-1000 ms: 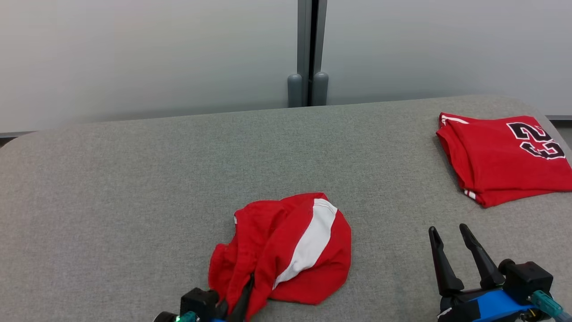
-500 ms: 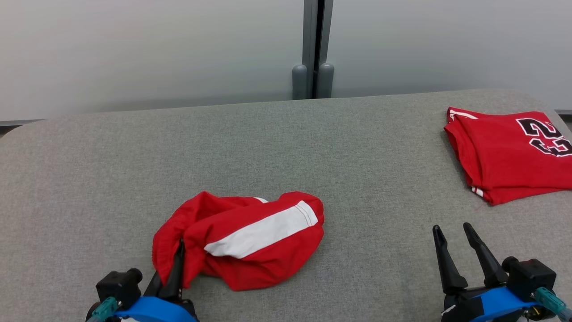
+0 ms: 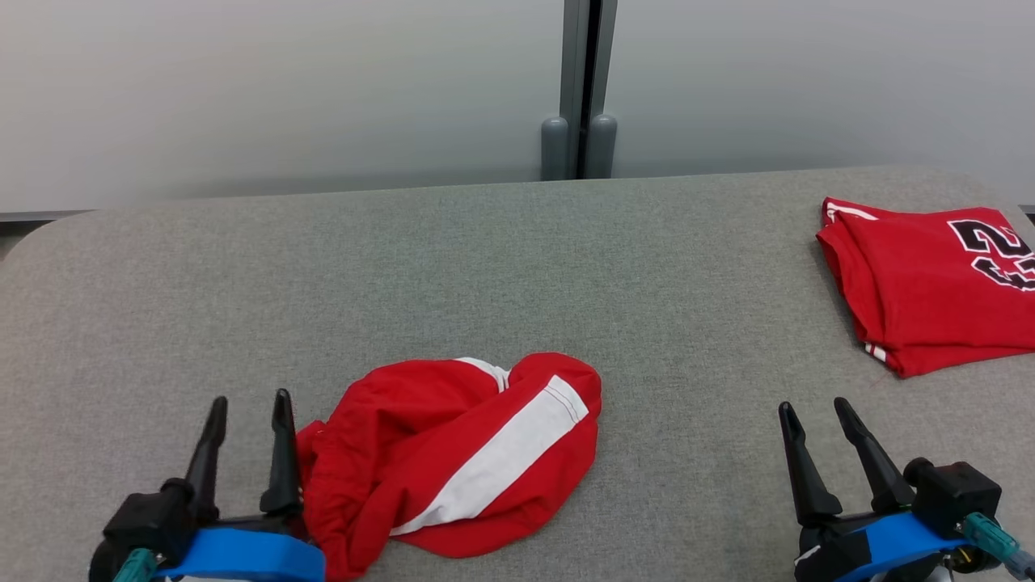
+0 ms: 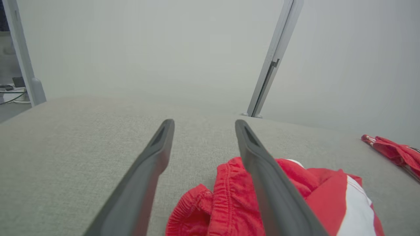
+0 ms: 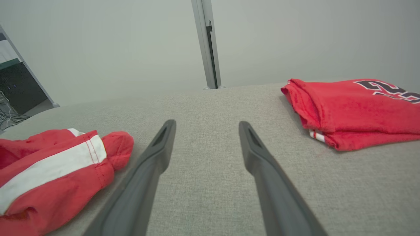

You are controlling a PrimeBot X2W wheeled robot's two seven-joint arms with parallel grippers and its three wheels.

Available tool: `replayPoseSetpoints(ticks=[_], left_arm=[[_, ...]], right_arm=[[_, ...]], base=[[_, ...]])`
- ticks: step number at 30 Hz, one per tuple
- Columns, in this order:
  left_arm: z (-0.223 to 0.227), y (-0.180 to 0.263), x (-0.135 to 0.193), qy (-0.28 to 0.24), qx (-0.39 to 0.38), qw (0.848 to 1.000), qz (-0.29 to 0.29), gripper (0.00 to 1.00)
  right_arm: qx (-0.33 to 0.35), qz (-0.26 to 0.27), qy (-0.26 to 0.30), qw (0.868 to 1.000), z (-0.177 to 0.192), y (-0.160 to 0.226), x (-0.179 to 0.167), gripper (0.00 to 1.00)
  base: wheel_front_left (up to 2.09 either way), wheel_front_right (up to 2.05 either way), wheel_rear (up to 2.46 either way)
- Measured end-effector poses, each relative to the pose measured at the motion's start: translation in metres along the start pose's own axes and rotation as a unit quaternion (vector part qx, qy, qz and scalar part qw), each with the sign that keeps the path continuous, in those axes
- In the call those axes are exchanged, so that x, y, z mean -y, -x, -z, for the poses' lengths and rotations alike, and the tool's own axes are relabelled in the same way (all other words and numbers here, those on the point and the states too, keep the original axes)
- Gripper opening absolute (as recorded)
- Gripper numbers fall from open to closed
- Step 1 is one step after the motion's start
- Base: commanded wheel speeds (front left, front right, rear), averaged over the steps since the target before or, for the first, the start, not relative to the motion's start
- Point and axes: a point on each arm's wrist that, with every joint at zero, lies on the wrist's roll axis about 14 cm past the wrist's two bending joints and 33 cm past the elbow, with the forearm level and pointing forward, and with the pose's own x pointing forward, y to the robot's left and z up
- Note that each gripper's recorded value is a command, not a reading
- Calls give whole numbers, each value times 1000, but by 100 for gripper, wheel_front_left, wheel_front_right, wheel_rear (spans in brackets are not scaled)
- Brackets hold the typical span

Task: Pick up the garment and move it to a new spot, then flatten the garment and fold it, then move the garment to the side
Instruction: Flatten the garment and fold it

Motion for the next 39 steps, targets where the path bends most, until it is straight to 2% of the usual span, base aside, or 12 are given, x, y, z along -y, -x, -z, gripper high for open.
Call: replayPoseSetpoints(ticks=[3, 4, 8, 17, 25, 30, 31, 35, 39], left_arm=[[-29, 2, -6, -13, 47, 999, -14, 100], [-43, 5, -7, -40, 68, 997, -15, 100], [-63, 14, -16, -70, 97, 992, -32, 100], [-37, 26, -18, -99, 55, 993, -35, 100], [-31, 25, -18, -96, 45, 994, -39, 100], [-35, 24, -19, -96, 52, 993, -42, 100], [-35, 25, -20, -96, 51, 993, -45, 100], [-35, 26, -24, -95, 50, 993, -52, 100], [-34, 28, -30, -91, 47, 993, -65, 100]], right_arm=[[4, -6, 1, 1000, -3, -1, -3, 100], [7, -9, 2, 1000, -5, -2, -5, 100], [13, -14, 0, 1000, -8, -2, -10, 100], [6, -30, -5, 1000, -3, 3, -24, 100], [-14, -88, 3, 996, 5, -6, -50, 100], [-29, -167, 20, 985, 7, -24, -88, 100], [-39, -198, 30, 979, 11, -30, -104, 100], [-79, -244, 48, 965, 32, -38, -123, 100], [-112, -268, 67, 955, 48, -49, -129, 100]], base=[[0, 0, 0], [0, 0, 0], [0, 0, 0], [0, 0, 0], [0, 0, 0], [0, 0, 0], [0, 0, 0], [0, 0, 0], [0, 0, 0]])
